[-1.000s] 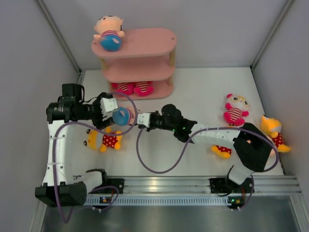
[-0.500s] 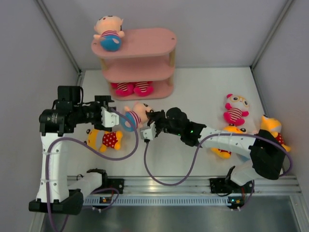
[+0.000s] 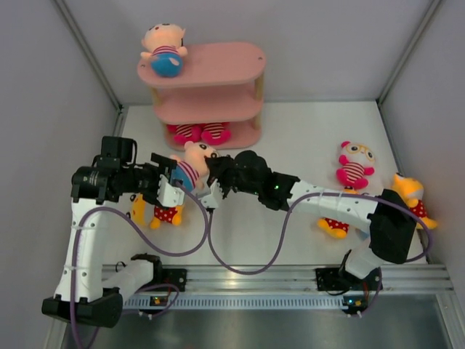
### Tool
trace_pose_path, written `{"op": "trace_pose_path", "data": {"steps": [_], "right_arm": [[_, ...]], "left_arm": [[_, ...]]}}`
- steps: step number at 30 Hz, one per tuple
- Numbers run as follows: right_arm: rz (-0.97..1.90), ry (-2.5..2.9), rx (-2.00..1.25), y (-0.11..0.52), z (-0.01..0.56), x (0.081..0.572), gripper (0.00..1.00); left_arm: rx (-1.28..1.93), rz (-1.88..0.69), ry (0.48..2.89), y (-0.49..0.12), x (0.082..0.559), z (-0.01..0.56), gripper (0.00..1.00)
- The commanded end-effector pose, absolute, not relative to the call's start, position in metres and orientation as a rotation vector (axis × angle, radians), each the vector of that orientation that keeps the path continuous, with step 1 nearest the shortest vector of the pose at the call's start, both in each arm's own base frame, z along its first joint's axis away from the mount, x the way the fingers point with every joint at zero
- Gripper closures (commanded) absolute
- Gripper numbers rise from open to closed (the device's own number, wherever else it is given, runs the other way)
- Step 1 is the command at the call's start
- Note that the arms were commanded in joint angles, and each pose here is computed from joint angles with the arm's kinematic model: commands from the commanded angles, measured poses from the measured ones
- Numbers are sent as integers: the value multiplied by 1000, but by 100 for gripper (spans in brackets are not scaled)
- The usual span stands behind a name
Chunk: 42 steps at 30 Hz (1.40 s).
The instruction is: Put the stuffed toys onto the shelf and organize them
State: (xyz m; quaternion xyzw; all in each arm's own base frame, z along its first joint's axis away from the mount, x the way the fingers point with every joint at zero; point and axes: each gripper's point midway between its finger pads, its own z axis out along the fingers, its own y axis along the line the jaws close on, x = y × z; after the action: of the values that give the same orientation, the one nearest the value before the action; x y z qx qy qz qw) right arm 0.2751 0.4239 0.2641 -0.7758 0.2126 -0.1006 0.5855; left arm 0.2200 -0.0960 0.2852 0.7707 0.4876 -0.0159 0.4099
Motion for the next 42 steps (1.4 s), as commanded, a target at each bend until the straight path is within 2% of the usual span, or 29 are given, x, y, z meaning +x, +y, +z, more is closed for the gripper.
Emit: {"op": "trace_pose_path", "data": {"steps": [1,7,10,17,21,24,25,28,29,31,32,33,35,36,37,42], "right_arm": [[-251,387,-1804,443,287,268,100],[-198,354,-1744,454,308,258,100],[-151,358,-1724,459,316,254,100],[-111,374,-1675,467,330,260,100],[-55,358,-1603,466,349,255,100],[-31,360,-1584,466,354,253,100],[-32,373,-1579,466,351,254,99],[-26,463,-1526,455,341,261,78],[-25,465,-1433,450,358,265,61],[50,559,-1348,432,353,264,44],[58,576,-1296,423,358,267,32],[67,620,-1234,410,365,268,28],[77,680,-1213,395,343,265,22],[83,703,-1141,380,354,263,21],[83,742,-1148,372,336,262,20],[44,884,-990,314,335,265,18]], "left_arm": [[2039,-137,1216,-96,186,273,20],[2117,-43,1200,-84,194,270,21],[2077,-93,1167,-94,192,276,23],[2039,-162,1134,-106,193,281,43],[2057,-157,1157,-102,194,275,60],[2040,-180,1139,-107,194,279,94],[2028,-179,1146,-108,196,283,100],[1978,-194,1189,-110,204,296,100],[1964,-189,1193,-111,208,302,100],[1897,-142,1179,-114,223,323,100],[1882,-129,1169,-115,226,329,100],[1866,-112,1129,-119,230,343,100],[1841,-111,1101,-123,234,358,100],[1815,-106,1091,-125,239,374,100],[1797,-110,1074,-128,241,384,100],[1659,-79,1026,-138,265,445,100]]}}
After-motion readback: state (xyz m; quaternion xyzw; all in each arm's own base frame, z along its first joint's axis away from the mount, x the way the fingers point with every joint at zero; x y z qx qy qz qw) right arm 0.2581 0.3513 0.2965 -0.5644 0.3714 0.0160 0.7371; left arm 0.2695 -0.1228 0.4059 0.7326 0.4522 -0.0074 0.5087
